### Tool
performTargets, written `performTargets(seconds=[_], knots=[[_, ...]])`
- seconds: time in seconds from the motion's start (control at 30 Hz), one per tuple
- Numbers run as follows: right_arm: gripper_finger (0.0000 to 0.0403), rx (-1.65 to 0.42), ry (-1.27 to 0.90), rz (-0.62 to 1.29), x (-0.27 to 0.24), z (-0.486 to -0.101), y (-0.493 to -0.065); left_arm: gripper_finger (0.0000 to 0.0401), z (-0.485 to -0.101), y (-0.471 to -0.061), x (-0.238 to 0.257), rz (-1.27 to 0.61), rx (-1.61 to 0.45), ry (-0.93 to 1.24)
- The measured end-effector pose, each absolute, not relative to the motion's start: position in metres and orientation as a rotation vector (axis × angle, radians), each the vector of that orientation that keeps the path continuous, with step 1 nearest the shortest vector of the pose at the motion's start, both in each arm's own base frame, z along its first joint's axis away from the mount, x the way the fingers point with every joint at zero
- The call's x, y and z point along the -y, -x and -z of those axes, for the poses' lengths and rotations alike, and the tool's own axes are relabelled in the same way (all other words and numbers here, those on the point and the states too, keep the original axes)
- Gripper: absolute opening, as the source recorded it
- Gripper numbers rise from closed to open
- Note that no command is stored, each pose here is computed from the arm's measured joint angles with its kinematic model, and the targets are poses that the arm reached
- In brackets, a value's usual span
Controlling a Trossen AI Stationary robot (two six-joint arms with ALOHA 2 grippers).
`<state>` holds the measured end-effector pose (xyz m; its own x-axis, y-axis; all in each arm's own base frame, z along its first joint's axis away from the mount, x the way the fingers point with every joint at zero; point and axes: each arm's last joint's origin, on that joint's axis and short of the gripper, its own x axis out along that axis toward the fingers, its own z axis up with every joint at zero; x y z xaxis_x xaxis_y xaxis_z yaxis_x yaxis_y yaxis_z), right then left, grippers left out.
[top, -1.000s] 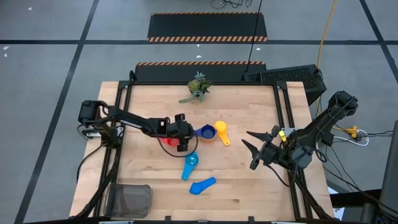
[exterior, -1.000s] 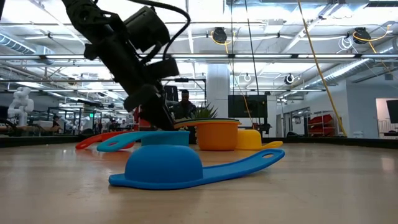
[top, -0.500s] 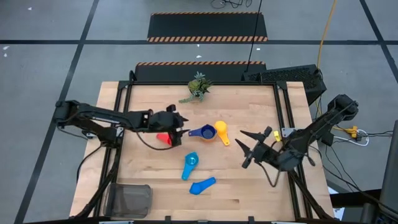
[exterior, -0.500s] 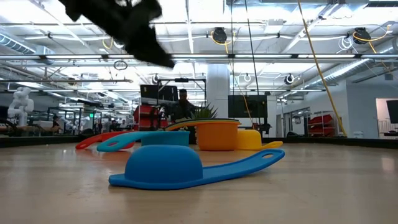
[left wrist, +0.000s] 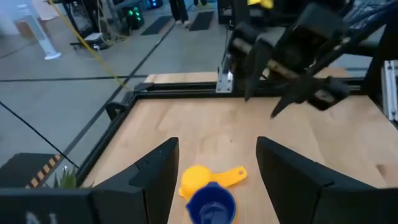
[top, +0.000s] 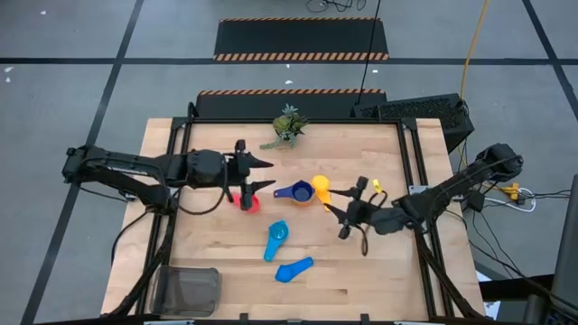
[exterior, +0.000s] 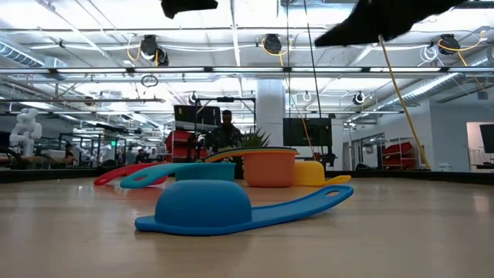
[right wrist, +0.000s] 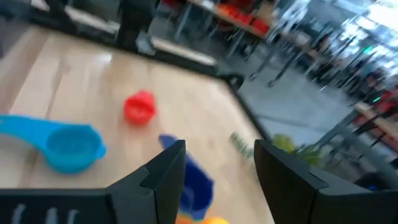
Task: Nest measuring cups in basket
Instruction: Stack the yellow measuring cup on top of the dark blue measuring cup
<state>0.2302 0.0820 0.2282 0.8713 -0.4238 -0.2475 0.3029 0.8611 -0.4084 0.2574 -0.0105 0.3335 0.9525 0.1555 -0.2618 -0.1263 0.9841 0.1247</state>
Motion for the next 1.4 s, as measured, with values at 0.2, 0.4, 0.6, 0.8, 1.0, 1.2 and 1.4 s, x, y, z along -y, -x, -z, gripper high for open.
performTargets(seconds=[0.2, 0.4, 0.6, 0.8, 1.0, 1.2, 1.4], knots=[[0.0185, -0.504, 0.409, 0.291, -0.076, -0.207, -0.236, 0.0218, -0.336, -0.259, 0.01, -0.147, -0.261, -0.091], [0.0185, -0.657, 0.425, 0.175, -0.071, -0.177, -0.248, 0.0218, -0.331, -0.26, 0.01, -0.147, -0.292, -0.09], [0.0185, -0.827, 0.415, 0.14, -0.063, -0.145, -0.254, 0.0218, -0.332, -0.26, 0.01, -0.144, -0.289, -0.11], [0.0185, -0.886, 0.415, 0.072, -0.064, -0.133, -0.255, 0.0218, -0.332, -0.26, 0.01, -0.138, -0.291, -0.152], [0.0185, -0.969, 0.478, 0.098, -0.06, -0.129, -0.249, 0.0218, -0.332, -0.26, 0.01, -0.137, -0.292, -0.173], [0.0185, -0.973, 0.51, 0.151, -0.059, -0.129, -0.248, 0.0218, -0.333, -0.26, 0.01, -0.135, -0.285, -0.187], [0.0185, -0.969, 0.517, 0.157, -0.058, -0.126, -0.245, 0.0218, -0.336, -0.261, 0.01, -0.137, -0.249, -0.189]])
